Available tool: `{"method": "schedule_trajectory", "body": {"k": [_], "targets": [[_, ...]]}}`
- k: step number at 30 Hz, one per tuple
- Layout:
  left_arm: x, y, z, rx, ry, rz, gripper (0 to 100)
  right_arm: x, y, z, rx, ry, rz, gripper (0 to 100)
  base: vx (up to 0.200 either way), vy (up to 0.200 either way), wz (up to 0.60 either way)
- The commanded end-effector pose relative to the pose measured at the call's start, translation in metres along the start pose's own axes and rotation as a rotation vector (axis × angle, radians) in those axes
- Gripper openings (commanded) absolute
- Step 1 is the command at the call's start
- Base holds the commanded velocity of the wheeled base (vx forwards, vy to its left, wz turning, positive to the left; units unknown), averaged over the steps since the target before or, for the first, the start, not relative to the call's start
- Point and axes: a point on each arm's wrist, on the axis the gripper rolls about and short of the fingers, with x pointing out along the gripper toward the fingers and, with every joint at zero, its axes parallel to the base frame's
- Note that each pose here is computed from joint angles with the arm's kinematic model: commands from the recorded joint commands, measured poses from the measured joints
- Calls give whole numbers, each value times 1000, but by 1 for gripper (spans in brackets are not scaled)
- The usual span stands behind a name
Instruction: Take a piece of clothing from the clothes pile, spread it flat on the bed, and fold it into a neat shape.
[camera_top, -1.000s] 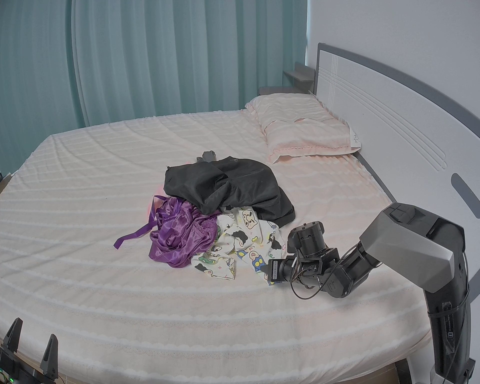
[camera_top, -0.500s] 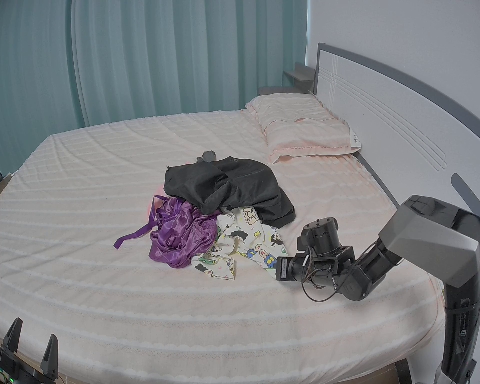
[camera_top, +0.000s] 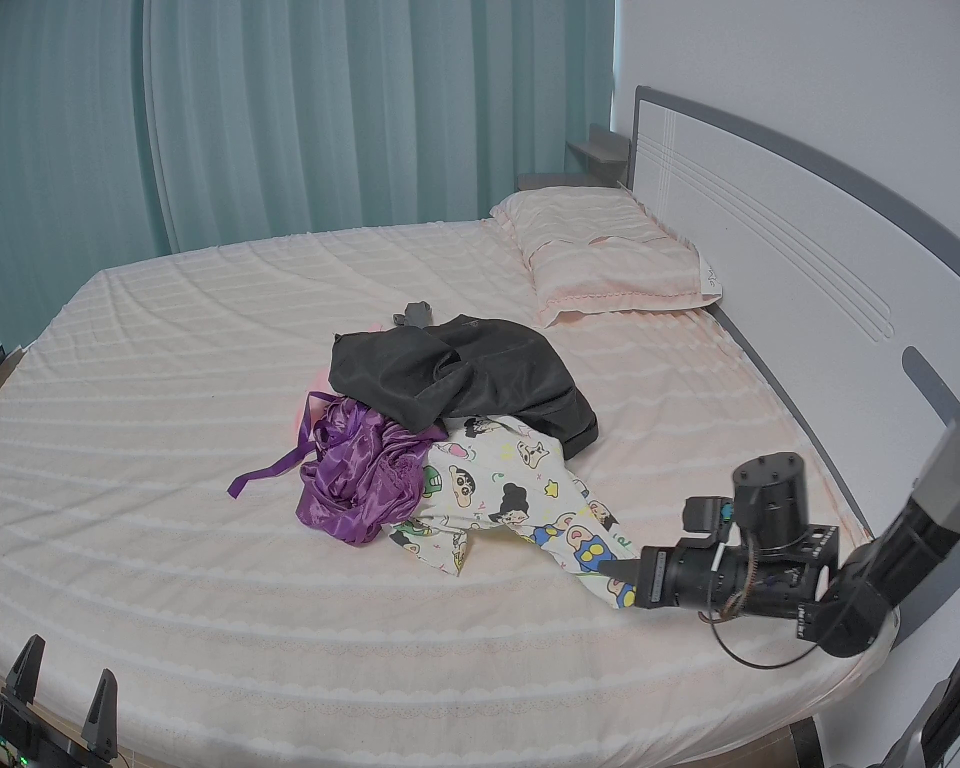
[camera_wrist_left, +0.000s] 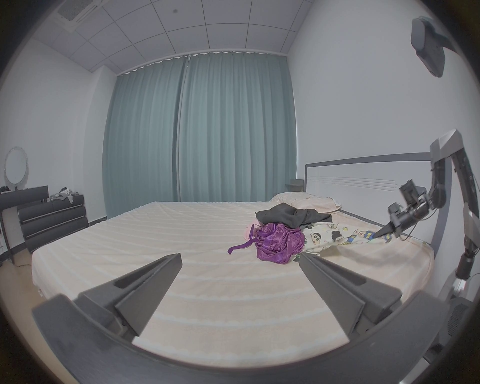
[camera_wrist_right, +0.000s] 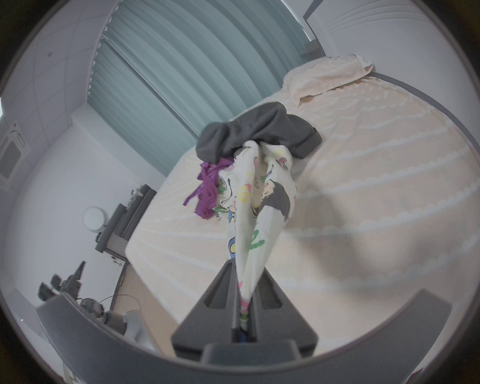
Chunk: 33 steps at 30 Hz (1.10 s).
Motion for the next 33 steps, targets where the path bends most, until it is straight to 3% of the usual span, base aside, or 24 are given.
{"method": "schedule_trajectory", "body": {"k": [1,6,7,8,9,10,11,17,22,26,33], "targets": [[0,0,-5,55,-3,-6,100,-76,19,0,-18,-105,143,0,0,0,0],[-1,0,3,47,-32,-18,100,-108,31,-2,-50,-147,237,0,0,0,0],[-5,0,42,-16,-123,-23,100,-114,32,-3,-56,-149,261,0,0,0,0],[-5,0,42,-16,-123,-23,100,-114,32,-3,-56,-149,261,0,0,0,0],[1,-2,89,-121,-144,-89,100,-119,34,-3,-63,-145,293,0,0,0,0],[6,-2,93,-116,-121,-123,100,-120,34,-3,-66,-144,300,0,0,0,0],[15,-5,95,-74,-65,-222,100,-121,35,-3,-74,-147,320,0,0,0,0],[77,-19,81,-4,295,-516,100,-136,40,-1,-94,-168,393,0,0,0,0],[124,-46,68,68,446,-716,100,-149,44,-1,-121,-163,479,0,0,0,0],[158,-73,51,112,530,-739,100,-149,44,2,-125,-167,489,0,0,0,0],[182,-120,24,147,566,-757,100,-149,47,5,-131,-181,495,0,0,0,0]]}}
